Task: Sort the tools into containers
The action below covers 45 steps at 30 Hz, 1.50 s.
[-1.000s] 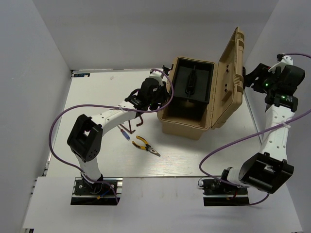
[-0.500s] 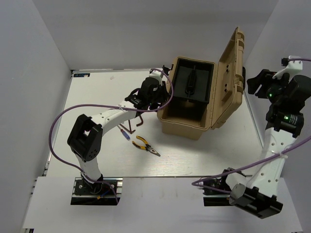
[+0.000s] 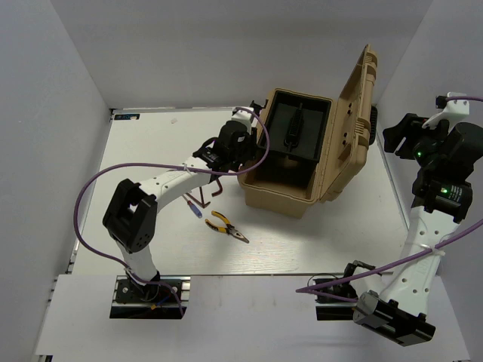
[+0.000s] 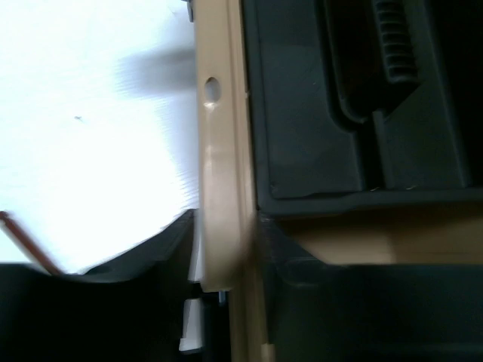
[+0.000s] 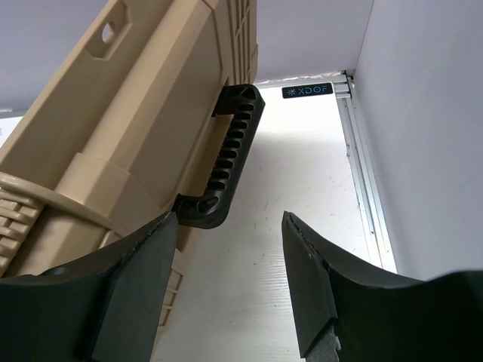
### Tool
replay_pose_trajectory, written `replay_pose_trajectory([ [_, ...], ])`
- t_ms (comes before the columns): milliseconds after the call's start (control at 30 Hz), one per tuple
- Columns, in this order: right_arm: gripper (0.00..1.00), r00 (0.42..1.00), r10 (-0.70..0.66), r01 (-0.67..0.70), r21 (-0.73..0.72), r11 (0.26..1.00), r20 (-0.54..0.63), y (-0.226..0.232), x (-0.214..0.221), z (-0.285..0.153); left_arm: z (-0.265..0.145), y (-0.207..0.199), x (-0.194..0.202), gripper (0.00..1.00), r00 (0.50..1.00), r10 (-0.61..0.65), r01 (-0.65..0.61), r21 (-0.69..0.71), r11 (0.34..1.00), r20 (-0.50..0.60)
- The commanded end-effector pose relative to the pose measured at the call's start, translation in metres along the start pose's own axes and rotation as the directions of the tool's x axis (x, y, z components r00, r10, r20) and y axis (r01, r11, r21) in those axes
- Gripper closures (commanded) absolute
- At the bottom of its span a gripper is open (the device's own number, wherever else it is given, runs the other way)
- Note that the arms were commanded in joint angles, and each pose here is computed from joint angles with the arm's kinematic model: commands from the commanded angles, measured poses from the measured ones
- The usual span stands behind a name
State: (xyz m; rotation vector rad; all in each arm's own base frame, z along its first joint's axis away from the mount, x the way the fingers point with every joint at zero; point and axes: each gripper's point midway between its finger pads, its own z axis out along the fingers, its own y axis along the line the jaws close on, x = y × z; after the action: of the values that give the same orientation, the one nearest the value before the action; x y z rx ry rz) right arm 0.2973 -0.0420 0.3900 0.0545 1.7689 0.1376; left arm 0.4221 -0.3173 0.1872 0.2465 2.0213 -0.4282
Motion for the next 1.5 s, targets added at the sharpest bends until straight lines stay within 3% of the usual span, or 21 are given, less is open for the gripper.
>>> replay_pose_trajectory([
  [0, 0.37, 0.999, -0.001, 0.001, -0.008, 1.000, 0.041, 0.005, -0.017, -0.008, -0.018, 0.055, 0.049, 0.46, 0.966, 0.151, -0.183, -0.140, 0.973, -0.211],
  [200, 0.37, 0.999, -0.006, 0.007, -0.015, 1.000, 0.045, 0.008, -0.018, -0.010, -0.033, 0.042, 0.020, 0.27, 0.964, 0.199, -0.214, -0.073, 0.974, -0.174],
  [500, 0.37, 0.999, 0.010, -0.009, -0.022, 1.000, 0.037, 0.008, -0.016, -0.009, -0.039, 0.035, 0.028, 0.31, 0.936, 0.272, -0.276, 0.012, 0.961, -0.224],
  [667, 0.37, 0.999, 0.018, -0.017, -0.034, 0.999, 0.032, 0.011, -0.015, -0.010, -0.027, 0.027, 0.042, 0.39, 0.914, 0.313, -0.309, 0.058, 0.949, -0.259],
  [1067, 0.35, 0.999, 0.016, -0.012, -0.066, 0.998, 0.052, 0.022, -0.022, -0.019, -0.006, 0.028, 0.061, 0.45, 0.863, 0.352, -0.370, 0.021, 0.929, -0.362],
  [1133, 0.35, 0.998, 0.017, -0.013, -0.072, 0.997, 0.054, 0.024, -0.023, -0.021, -0.007, 0.032, 0.062, 0.53, 0.859, 0.353, -0.379, 0.003, 0.925, -0.370],
  [1167, 0.35, 0.998, 0.017, -0.013, -0.077, 0.997, 0.053, 0.025, -0.022, -0.022, -0.005, 0.033, 0.065, 0.67, 0.856, 0.354, -0.381, 0.004, 0.925, -0.378],
  [1300, 0.35, 0.998, 0.022, -0.018, -0.077, 0.997, 0.053, 0.026, -0.021, -0.023, -0.004, 0.031, 0.060, 0.89, 0.876, 0.314, -0.345, -0.021, 0.938, -0.365],
  [1467, 0.35, 0.998, 0.022, -0.017, -0.077, 0.997, 0.055, 0.027, -0.021, -0.025, -0.002, 0.023, 0.045, 1.00, 0.920, 0.211, -0.239, -0.045, 0.970, -0.330],
])
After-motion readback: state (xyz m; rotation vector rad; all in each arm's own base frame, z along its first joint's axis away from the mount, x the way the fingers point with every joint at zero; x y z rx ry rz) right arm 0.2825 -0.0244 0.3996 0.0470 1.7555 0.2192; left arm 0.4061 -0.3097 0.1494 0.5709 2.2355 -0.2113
